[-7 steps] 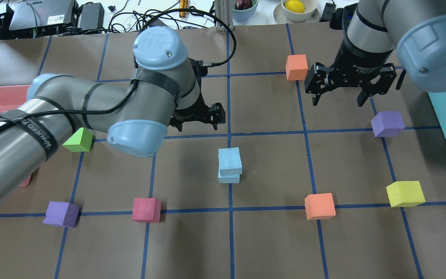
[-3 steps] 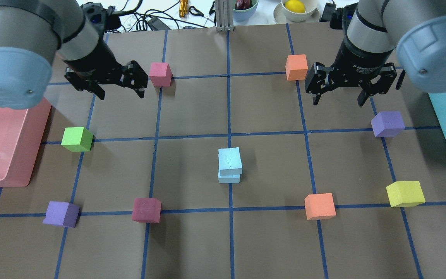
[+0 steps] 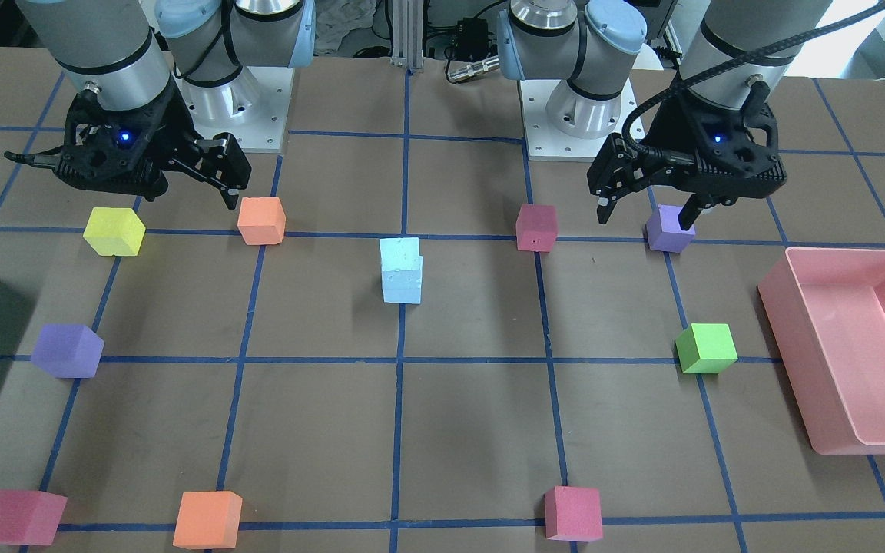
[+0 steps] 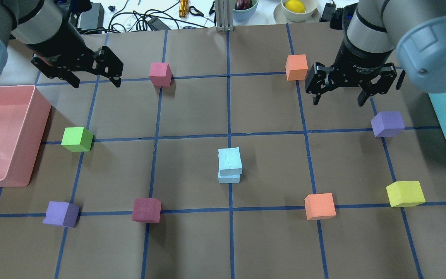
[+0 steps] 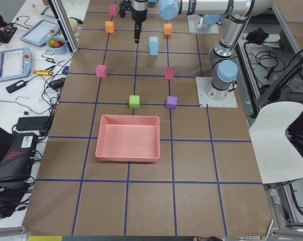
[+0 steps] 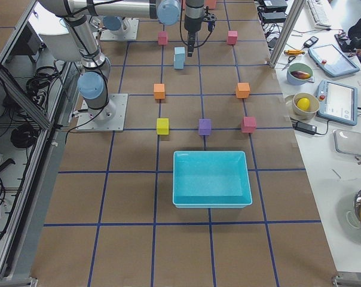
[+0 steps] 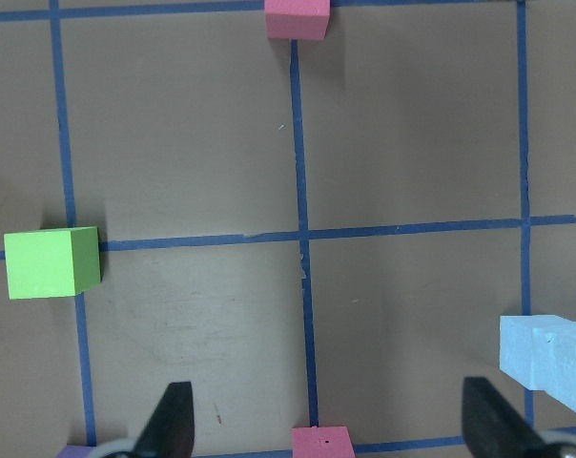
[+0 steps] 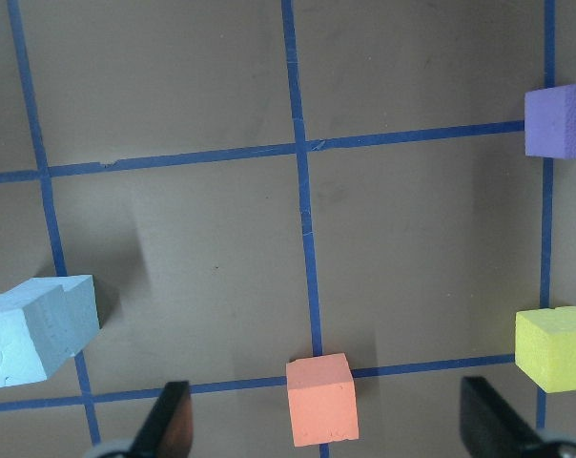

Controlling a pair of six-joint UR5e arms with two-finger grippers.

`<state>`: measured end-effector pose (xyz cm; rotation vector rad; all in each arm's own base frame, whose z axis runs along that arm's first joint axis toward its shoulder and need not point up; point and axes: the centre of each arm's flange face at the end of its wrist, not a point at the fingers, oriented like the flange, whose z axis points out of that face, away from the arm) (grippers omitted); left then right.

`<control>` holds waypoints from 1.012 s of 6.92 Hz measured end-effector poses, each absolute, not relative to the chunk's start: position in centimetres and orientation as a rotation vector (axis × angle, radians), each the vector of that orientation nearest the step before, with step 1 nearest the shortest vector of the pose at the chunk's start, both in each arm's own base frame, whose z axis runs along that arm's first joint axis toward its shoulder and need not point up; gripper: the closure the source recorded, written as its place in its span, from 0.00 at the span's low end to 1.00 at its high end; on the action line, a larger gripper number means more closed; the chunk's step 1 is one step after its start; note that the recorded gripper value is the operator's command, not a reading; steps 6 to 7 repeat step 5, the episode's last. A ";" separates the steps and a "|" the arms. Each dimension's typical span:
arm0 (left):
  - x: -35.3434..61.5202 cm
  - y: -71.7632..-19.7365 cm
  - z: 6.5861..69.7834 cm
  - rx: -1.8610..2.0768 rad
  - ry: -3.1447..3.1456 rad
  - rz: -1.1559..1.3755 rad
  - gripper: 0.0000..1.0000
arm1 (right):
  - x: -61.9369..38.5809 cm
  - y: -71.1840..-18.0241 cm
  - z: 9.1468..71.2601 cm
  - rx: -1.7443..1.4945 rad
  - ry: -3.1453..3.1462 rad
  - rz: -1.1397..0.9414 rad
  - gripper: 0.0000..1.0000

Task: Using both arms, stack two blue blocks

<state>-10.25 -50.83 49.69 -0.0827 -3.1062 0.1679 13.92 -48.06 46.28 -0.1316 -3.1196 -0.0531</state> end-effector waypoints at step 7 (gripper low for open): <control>-10.1 -51.7 49.3 -0.087 -3.139 0.206 0.00 | 13.9 -48.1 46.2 -0.131 -3.119 -0.053 0.00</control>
